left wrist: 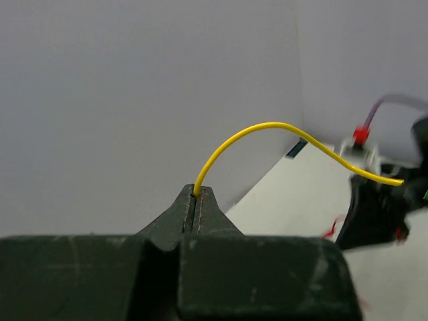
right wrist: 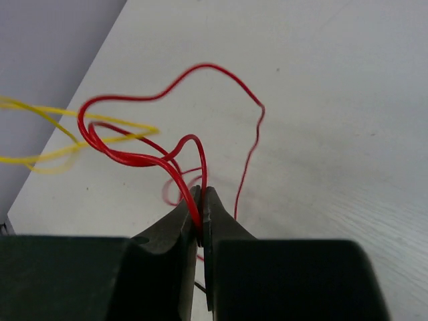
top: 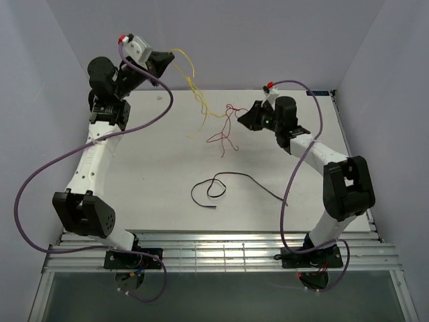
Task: Untangle the cables
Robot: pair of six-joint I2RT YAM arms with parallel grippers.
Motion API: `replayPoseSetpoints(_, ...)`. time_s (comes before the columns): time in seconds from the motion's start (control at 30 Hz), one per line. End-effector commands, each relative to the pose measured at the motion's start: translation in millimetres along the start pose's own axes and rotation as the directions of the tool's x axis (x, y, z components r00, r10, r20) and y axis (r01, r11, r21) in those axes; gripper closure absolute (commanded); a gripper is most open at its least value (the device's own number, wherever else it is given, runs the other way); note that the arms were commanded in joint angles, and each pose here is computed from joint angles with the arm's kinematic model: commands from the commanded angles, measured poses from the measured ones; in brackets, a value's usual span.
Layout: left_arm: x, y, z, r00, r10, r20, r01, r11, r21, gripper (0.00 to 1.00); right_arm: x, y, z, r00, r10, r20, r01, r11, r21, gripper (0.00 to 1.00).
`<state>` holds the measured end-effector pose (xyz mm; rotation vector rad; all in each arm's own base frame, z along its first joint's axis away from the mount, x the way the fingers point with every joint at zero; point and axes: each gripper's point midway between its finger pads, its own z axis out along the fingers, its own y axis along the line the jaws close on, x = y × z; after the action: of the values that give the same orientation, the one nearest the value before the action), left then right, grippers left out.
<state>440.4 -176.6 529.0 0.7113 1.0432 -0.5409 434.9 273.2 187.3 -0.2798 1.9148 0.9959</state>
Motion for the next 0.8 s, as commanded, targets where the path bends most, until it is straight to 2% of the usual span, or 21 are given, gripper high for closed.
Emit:
replayPoseSetpoints(0.0, 95, -22, -49, 0.954, 0.185, -0.235, -0.170, 0.982, 0.084, 1.00, -118, 37, -49, 0.954, -0.214, 0.211, 0.203, 0.977, 0.073, 0.92)
replayPoseSetpoints(0.07, 117, -44, -70, 0.946, 0.149, -0.288, -0.119, 0.986, 0.119, 1.00, -154, 58, -69, 0.910, -0.329, 0.253, 0.313, 0.944, 0.102, 0.92)
replayPoseSetpoints(0.13, 153, -69, -92, 0.929, 0.068, -0.363, -0.014, 0.989, 0.148, 1.00, -198, 92, -92, 0.862, -0.389, 0.324, 0.377, 0.921, 0.103, 0.92)
replayPoseSetpoints(0.2, 172, -80, -105, 0.914, 0.043, -0.405, 0.024, 0.987, 0.158, 1.00, -223, 111, -108, 0.819, -0.442, 0.367, 0.432, 0.895, 0.114, 0.92)
replayPoseSetpoints(0.23, 196, -90, -119, 0.890, 0.016, -0.456, 0.063, 0.985, 0.158, 1.00, -246, 130, -123, 0.781, -0.468, 0.413, 0.461, 0.879, 0.122, 0.92)
replayPoseSetpoints(0.3, 215, -96, -133, 0.867, 0.060, -0.494, 0.031, 0.984, 0.174, 1.00, -269, 146, -138, 0.729, -0.510, 0.456, 0.502, 0.852, 0.150, 0.92)
replayPoseSetpoints(0.37, 245, -101, -156, 0.818, 0.062, -0.572, 0.030, 0.988, 0.151, 1.00, -298, 170, -161, 0.664, -0.538, 0.519, 0.537, 0.826, 0.170, 0.92)
replayPoseSetpoints(0.43, 264, -101, -172, 0.776, 0.088, -0.625, 0.003, 0.990, 0.143, 1.00, -317, 180, -180, 0.626, -0.542, 0.561, 0.542, 0.820, 0.187, 0.92)
replayPoseSetpoints(0.47, 278, -102, -184, 0.746, 0.085, -0.660, 0.004, 0.991, 0.133, 1.00, -337, 185, -203, 0.584, -0.550, 0.597, 0.543, 0.811, 0.216, 0.92)
replayPoseSetpoints(0.53, 291, -100, -198, 0.719, 0.093, -0.689, -0.001, 0.991, 0.133, 1.00, -353, 187, -227, 0.559, -0.539, 0.629, 0.521, 0.819, 0.239, 0.92)
replayPoseSetpoints(0.57, 299, -103, -207, 0.707, 0.083, -0.703, 0.011, 0.992, 0.128, 1.00, -365, 184, -245, 0.528, -0.555, 0.643, 0.512, 0.812, 0.280, 0.92)
replayPoseSetpoints(0.7, 319, -102, -228, 0.662, 0.098, -0.743, -0.007, 0.992, 0.125, 1.00, -389, 169, -290, 0.491, -0.555, 0.671, 0.459, 0.820, 0.343, 0.92)
replayPoseSetpoints(0.77, 326, -97, -236, 0.648, 0.102, -0.755, -0.016, 0.993, 0.120, 1.00, -397, 161, -308, 0.502, -0.523, 0.689, 0.438, 0.841, 0.319, 0.92)
